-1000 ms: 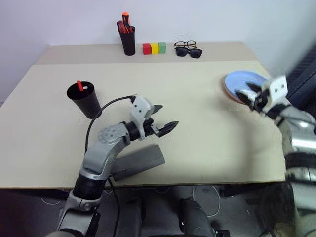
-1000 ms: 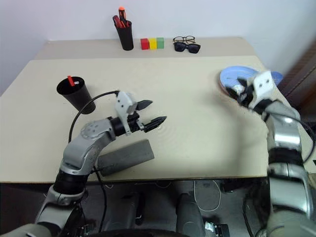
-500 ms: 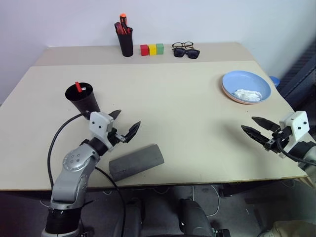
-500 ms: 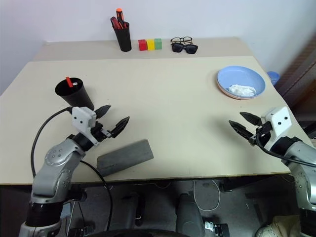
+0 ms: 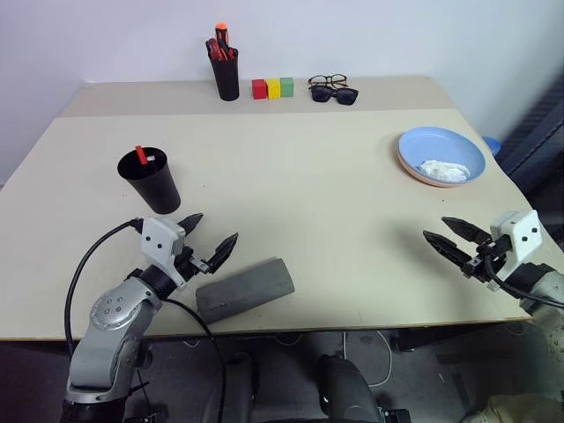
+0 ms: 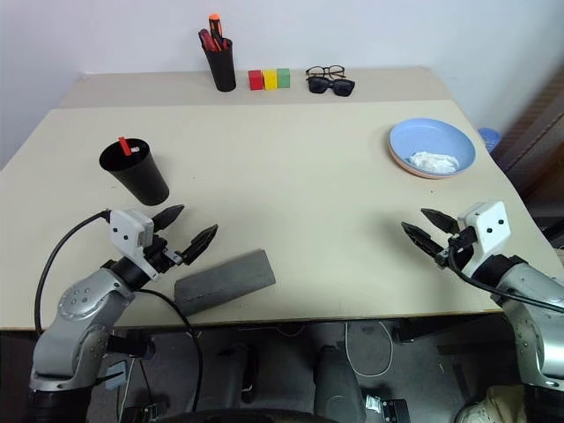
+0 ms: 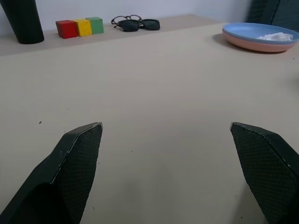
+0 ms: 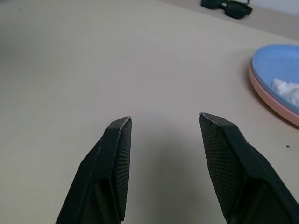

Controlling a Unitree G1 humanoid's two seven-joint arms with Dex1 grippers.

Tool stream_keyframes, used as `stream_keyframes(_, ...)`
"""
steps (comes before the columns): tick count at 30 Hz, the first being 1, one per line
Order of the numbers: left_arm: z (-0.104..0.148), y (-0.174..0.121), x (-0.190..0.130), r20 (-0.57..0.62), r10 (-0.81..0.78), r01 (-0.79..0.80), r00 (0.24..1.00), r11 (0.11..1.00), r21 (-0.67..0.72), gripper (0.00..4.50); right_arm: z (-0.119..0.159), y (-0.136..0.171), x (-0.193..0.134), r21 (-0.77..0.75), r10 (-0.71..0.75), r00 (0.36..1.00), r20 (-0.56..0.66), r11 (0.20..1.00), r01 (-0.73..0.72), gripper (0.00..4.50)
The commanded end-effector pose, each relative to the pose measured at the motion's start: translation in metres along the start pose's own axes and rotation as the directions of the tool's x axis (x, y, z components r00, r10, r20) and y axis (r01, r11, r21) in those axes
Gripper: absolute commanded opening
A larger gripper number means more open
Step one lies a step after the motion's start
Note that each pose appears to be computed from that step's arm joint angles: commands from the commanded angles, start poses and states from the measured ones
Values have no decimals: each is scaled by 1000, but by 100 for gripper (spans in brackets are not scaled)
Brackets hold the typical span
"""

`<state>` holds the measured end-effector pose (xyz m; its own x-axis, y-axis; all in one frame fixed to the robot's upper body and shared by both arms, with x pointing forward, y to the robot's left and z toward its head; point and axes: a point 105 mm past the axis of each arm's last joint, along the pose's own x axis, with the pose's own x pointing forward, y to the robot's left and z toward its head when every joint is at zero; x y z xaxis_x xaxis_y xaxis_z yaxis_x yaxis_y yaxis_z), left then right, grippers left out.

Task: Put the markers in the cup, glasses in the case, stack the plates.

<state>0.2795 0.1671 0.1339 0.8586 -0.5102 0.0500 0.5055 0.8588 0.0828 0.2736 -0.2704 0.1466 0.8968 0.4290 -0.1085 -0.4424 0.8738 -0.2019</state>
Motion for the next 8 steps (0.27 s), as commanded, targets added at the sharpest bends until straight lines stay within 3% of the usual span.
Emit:
stream_keyframes(1, 15, -4, -1, 49, -9, 7, 999, 999, 34, 450, 10, -1, 2, 18, -1, 1000, 28, 1000, 1, 256)
stream_keyframes(3, 16, -6, 0, 51, -14, 13, 999, 999, 32, 450, 11, 2, 2, 27, 15, 1000, 26, 1000, -16, 314)
stream_keyframes(5, 16, -6, -1, 49, -17, 15, 999, 999, 33, 450, 10, 4, 2, 32, 23, 1000, 20, 999, -24, 418)
stream_keyframes(6, 16, -6, -1, 48, -18, 17, 999, 999, 32, 450, 10, 5, 2, 29, 24, 1000, 19, 999, -24, 446)
stream_keyframes(8, 16, -10, -1, 39, -38, 37, 999, 999, 26, 450, 10, 6, 2, 19, 32, 999, 14, 999, -32, 446)
